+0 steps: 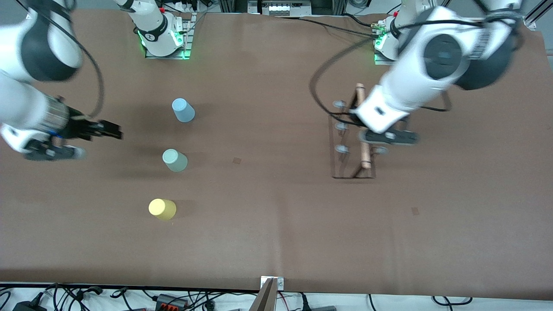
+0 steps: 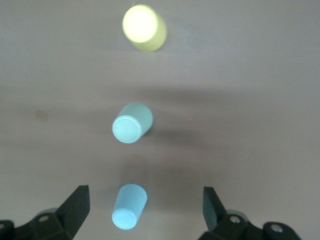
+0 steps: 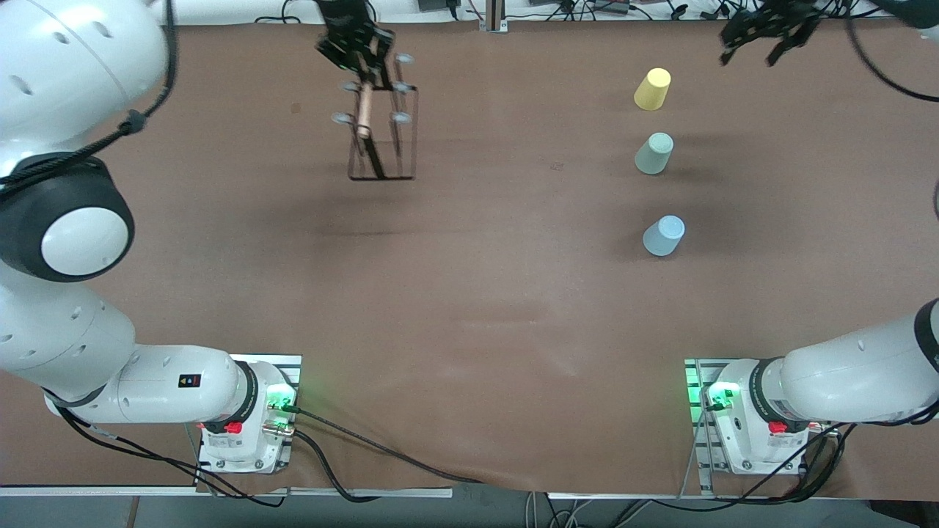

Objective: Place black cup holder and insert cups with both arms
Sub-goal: 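Carry the holder with the left gripper while the right gripper reaches the teal cup, then lower the black holder onto the table and open the left gripper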

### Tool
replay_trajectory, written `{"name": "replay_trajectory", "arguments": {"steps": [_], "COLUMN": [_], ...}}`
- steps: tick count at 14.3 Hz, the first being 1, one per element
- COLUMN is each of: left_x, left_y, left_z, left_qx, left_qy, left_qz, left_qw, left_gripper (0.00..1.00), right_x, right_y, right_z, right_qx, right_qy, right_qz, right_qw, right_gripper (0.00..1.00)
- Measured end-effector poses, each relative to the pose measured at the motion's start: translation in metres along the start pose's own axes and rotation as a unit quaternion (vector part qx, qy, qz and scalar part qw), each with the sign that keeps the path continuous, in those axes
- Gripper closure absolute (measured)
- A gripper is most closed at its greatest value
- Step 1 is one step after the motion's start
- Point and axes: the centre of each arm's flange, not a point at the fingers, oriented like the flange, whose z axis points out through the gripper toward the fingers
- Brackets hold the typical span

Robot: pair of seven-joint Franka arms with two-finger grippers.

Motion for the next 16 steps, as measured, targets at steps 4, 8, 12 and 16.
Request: {"name": "replay_trajectory", "arguments": {"steps": [4,8,12,16], "left_x": [0.011,0.051,0.06,0.051], "left_y": [0.057,0.078,0.115,0.151], "left_z": [0.03,0.073,0.113,0.145], "left_qx": [-0.025,-0.076,-0.1,-0.102], "left_qy": [-0.013,-0.001,0.024,0.045], "left_qz": [-0.012,-0.034,-0.058,-0.045], "left_qw": [1.0,0.997,0.993,0.993], "left_gripper": [0.84,0.84,0.84,0.84], "right_x": [0.029,0.041,0.043,0.041], "right_y": [-0.04,-0.053,-0.056,-0.059], "right_z": [0.076,0.151,0.184,0.204], "right_qx": [-0.028,-0.063,-0.049,-0.033], "right_qy": [-0.016,-0.044,-0.059,-0.076], "right_qz": [0.013,0.034,0.05,0.059], "right_qw": [0.999,0.996,0.996,0.995], "right_gripper": [0.0,0.0,0.0,0.0]}}
